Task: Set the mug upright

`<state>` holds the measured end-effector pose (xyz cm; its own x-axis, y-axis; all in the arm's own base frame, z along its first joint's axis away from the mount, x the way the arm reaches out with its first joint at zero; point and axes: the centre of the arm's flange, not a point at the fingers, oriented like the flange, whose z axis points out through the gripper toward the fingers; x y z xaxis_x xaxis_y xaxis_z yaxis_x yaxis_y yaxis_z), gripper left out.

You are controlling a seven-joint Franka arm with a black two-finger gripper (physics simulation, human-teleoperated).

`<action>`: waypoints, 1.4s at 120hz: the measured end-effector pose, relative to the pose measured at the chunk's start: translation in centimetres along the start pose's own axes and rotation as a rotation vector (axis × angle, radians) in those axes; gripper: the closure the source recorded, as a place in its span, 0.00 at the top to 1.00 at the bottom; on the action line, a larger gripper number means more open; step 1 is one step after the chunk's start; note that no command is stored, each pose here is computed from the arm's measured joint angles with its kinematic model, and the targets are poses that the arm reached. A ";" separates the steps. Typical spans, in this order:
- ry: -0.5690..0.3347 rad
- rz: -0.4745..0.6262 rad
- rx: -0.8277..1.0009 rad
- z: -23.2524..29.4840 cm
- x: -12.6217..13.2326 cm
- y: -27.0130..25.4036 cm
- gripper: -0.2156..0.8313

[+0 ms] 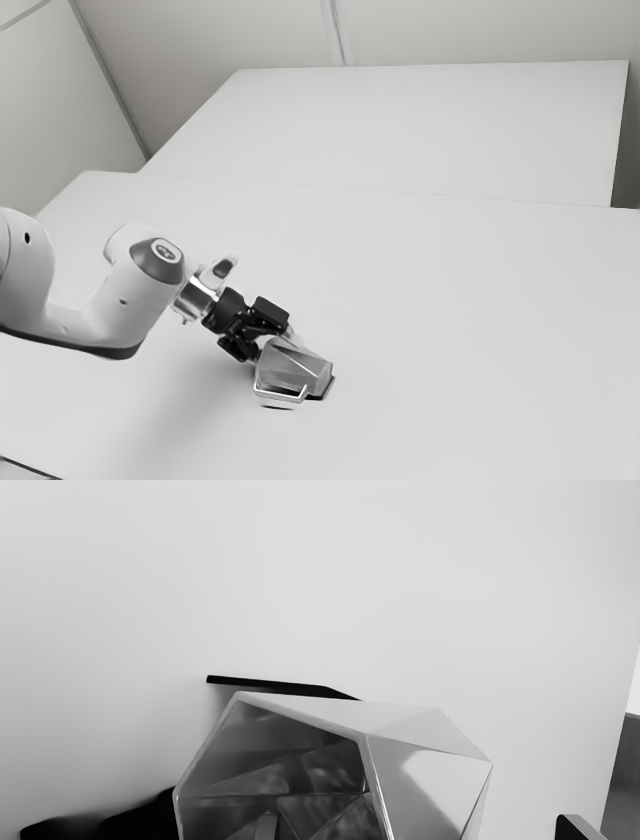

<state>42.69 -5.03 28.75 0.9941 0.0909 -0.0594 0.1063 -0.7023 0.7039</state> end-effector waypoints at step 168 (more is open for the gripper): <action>-0.192 0.600 0.574 -10.8 3.0 13.9 0.08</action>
<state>46.87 -6.94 45.98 0.8667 -0.4958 0.0538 -0.4964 -0.8471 0.1897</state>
